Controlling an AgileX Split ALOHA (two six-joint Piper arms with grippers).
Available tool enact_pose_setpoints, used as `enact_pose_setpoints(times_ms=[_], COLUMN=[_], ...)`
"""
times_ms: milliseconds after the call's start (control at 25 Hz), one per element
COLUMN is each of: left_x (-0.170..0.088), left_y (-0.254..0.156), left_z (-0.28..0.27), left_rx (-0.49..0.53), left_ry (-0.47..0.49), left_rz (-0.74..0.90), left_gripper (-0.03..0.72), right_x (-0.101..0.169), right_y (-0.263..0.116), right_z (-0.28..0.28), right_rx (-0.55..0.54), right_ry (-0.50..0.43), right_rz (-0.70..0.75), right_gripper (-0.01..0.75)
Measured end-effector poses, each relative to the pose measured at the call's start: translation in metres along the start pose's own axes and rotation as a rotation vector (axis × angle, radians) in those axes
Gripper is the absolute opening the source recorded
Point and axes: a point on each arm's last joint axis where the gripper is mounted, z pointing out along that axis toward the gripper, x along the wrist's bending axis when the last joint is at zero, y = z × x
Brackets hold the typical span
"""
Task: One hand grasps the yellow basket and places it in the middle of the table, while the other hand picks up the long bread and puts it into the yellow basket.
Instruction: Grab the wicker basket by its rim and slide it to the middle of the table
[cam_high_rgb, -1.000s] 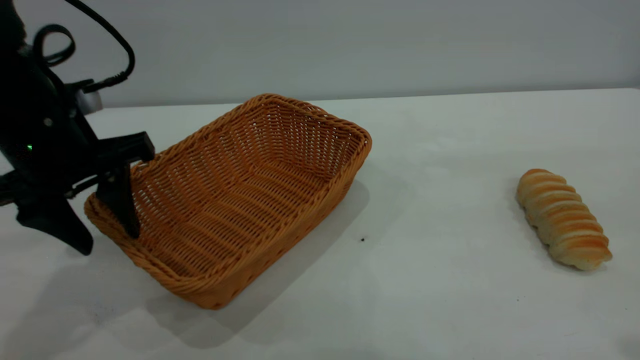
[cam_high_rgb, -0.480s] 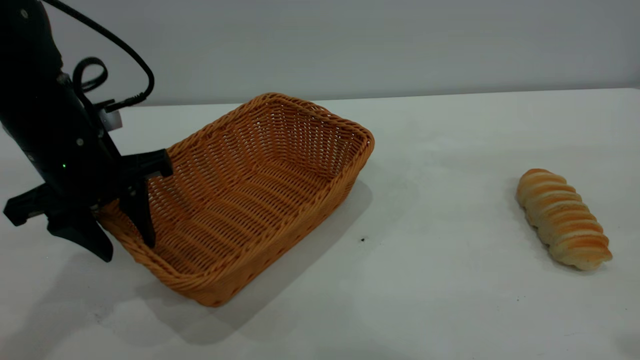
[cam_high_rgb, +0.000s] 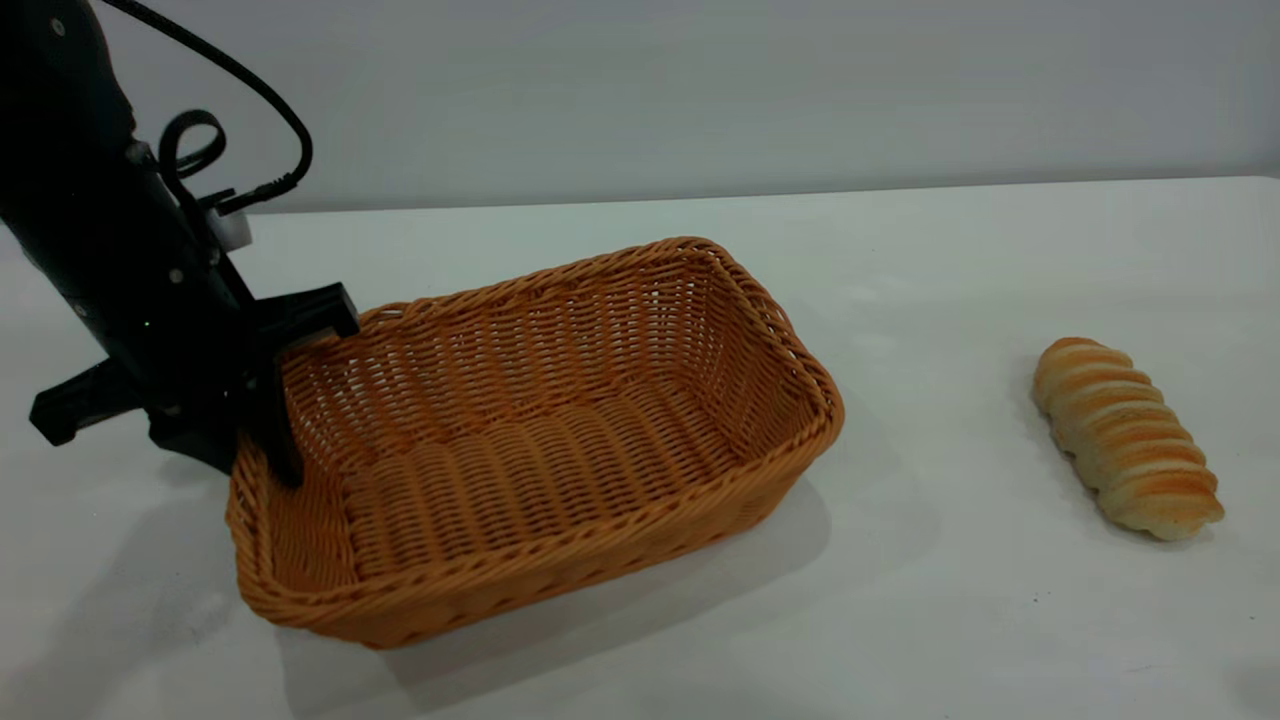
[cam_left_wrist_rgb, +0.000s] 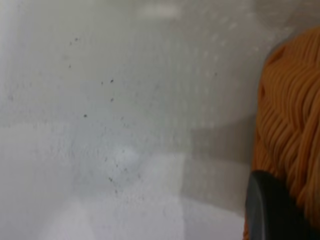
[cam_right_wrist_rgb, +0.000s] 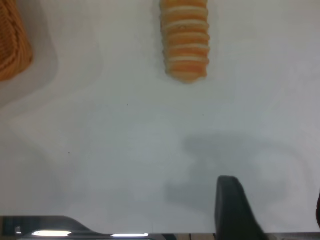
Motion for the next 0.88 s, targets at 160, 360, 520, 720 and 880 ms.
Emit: enact_pose_setpoints(times_ms=[160, 360, 520, 720, 880], left_x=[-0.009, -0.022, -0.033, -0.053, -0.056], left_y=[0.009, 0.021, 0.022, 0.016, 0.014], left_z=[-0.015, -0.034, -0.040, -0.032, -0.015], left_rx=[-0.013, -0.007, -0.009, 0.009, 0.046], left_ry=[-0.018, -0.045, -0.064, -0.067, -0.062], left_rz=[0.067, 0.159, 0.242, 0.375, 0.392], left_gripper=[0.111, 0.111, 0.111, 0.111, 0.111], right_x=[0.000, 0.000, 0.000, 0.000, 0.000], right_y=[0.000, 0.000, 0.000, 0.000, 0.000], right_z=[0.000, 0.000, 0.000, 0.000, 0.000], right_rx=[0.000, 0.000, 0.000, 0.001, -0.002], right_ry=[0.000, 0.000, 0.000, 0.000, -0.002], right_rz=[0.000, 0.000, 0.000, 0.000, -0.001], right_gripper=[0.430, 0.430, 0.430, 0.430, 0.430])
